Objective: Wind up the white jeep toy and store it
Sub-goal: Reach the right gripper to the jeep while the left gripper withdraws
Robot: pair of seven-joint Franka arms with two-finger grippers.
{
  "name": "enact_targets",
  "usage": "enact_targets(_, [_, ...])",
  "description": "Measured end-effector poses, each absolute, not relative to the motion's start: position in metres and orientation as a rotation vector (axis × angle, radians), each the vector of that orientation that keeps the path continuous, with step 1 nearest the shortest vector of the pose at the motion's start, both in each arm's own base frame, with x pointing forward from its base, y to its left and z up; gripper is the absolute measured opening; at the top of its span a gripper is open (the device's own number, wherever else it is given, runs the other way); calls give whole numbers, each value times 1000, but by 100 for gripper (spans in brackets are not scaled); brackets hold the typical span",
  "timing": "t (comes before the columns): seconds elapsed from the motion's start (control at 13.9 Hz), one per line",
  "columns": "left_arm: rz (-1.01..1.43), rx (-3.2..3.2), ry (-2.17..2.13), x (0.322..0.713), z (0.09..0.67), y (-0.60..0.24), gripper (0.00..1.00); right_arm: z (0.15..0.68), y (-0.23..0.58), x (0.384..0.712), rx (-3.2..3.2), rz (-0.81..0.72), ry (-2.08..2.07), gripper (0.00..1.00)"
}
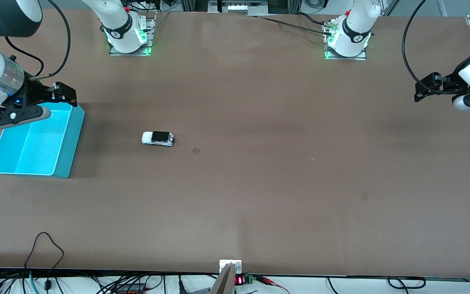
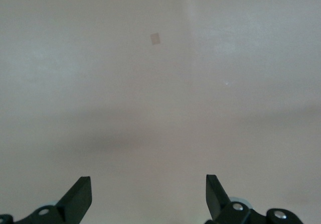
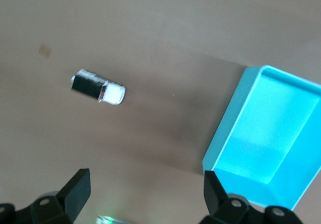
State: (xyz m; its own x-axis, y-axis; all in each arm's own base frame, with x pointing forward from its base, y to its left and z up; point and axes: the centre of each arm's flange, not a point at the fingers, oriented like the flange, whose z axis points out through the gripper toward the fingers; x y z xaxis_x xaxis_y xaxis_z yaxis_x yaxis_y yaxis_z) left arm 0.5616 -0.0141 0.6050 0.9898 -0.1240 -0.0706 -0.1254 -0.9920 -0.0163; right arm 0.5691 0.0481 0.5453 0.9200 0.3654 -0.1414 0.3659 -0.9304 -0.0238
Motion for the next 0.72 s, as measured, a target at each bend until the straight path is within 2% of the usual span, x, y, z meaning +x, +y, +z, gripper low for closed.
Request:
enact_targets(0.36, [169,-3099,404,590,577,-22,100,504,56,568,3000,-299,1158,100])
enact_targets(0.72, [133,-3067,447,593,587,-21,100,428,73,565,2731,-175,1730,100])
